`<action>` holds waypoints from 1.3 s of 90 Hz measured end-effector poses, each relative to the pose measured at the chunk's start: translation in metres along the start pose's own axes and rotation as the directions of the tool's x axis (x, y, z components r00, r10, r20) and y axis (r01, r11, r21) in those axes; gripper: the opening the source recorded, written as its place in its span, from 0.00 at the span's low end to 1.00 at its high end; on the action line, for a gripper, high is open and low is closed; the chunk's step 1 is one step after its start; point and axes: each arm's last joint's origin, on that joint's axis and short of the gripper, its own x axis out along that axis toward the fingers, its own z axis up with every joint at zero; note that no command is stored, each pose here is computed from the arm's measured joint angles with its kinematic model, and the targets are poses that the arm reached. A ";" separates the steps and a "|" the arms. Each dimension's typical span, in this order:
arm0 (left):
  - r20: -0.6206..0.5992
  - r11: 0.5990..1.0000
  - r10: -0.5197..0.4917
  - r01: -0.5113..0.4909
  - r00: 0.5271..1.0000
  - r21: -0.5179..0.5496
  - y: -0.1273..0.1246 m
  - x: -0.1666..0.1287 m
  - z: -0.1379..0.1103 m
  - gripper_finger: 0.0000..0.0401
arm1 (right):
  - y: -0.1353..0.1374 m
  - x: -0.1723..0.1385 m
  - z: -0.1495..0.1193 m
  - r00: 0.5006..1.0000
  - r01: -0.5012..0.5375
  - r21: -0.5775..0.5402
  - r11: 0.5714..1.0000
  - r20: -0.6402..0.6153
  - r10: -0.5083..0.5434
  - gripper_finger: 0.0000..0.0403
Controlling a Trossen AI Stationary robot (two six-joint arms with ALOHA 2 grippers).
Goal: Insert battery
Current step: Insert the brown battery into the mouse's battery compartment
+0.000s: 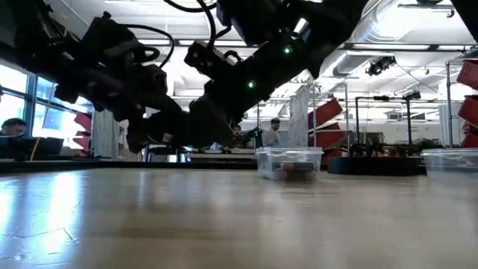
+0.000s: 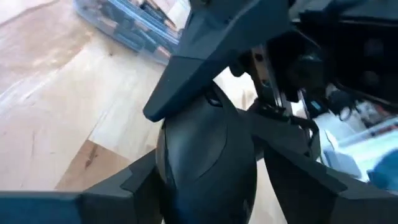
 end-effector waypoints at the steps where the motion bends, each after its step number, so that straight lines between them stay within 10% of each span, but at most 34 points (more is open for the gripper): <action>1: 0.007 1.000 -0.002 0.002 1.000 0.005 0.000 -0.001 0.001 0.57 | 0.000 0.000 0.000 1.000 0.000 0.006 1.000 -0.001 0.000 0.60; 45: 0.477 0.859 0.229 -0.407 0.848 0.310 -0.020 -0.059 0.032 0.57 | -0.001 -0.008 -0.013 0.955 -0.166 0.262 0.951 -0.199 0.221 0.60; 76: 0.714 0.775 0.112 -0.510 0.691 0.372 -0.061 -0.085 0.040 0.57 | -0.003 -0.005 -0.009 0.947 -0.210 0.320 0.924 -0.168 0.274 0.60; 117: 0.704 0.744 0.063 -0.504 0.707 0.440 -0.085 -0.091 0.025 0.57 | -0.020 0.004 -0.029 0.920 -0.117 0.428 0.896 -0.293 0.260 0.61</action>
